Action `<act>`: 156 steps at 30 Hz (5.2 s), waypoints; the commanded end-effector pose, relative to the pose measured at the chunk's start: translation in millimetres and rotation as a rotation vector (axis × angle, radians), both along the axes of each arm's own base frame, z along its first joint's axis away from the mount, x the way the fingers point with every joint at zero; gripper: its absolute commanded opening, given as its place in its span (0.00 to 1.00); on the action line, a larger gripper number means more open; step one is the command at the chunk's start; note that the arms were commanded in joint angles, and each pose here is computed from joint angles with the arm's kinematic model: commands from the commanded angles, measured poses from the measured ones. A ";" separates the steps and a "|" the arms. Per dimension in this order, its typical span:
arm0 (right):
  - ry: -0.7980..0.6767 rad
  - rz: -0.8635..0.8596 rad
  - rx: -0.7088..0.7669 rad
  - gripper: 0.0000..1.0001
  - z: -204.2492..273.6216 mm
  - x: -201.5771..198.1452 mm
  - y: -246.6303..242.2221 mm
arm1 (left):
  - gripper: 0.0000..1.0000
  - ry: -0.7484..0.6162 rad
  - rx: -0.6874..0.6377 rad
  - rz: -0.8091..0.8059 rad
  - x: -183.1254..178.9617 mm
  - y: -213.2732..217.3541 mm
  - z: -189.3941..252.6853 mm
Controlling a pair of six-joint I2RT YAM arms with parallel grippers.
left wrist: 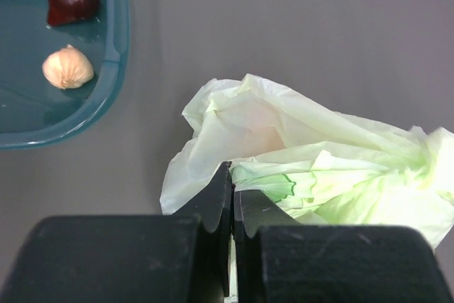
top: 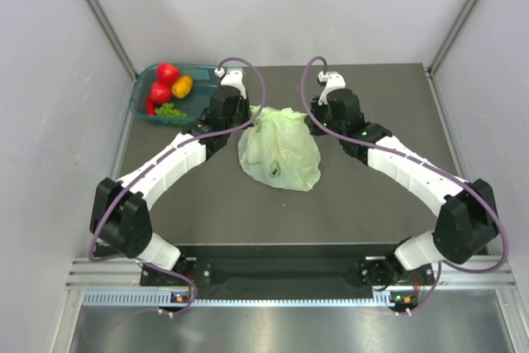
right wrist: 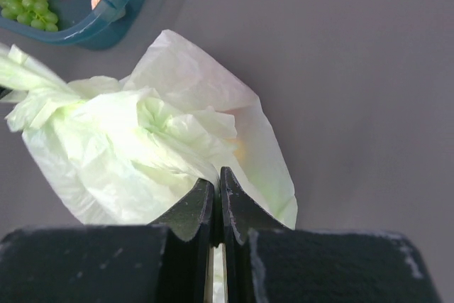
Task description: Place the fake fruits into the plastic bag and tie a complex knot
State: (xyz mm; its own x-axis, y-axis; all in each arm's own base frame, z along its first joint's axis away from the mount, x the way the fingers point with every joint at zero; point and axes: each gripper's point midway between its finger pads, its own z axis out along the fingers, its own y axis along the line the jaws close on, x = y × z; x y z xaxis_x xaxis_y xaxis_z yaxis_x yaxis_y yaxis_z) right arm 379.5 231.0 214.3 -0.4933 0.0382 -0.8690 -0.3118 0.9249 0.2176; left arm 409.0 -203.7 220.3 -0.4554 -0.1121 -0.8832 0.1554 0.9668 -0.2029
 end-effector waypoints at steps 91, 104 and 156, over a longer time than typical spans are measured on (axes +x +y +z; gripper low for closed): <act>-0.234 0.793 -0.119 0.00 36.1 -106.8 121.1 | 0.00 0.022 0.135 0.042 47.8 43.8 28.3; -0.202 1.114 -0.093 0.00 -30.9 -206.8 135.7 | 0.00 0.141 0.085 0.024 84.1 45.9 -24.4; 0.013 1.520 -0.147 0.00 -93.8 -351.3 167.0 | 0.00 0.251 0.154 0.009 153.5 44.0 -65.5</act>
State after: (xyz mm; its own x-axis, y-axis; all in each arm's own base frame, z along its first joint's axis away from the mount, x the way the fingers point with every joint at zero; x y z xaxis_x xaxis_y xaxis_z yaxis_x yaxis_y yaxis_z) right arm 172.2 398.1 119.6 0.0618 -0.5822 -0.8107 -0.9713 0.1518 -0.1831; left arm 407.1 -188.1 73.3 -0.9703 0.1498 -0.1899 0.1846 0.9660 -0.1809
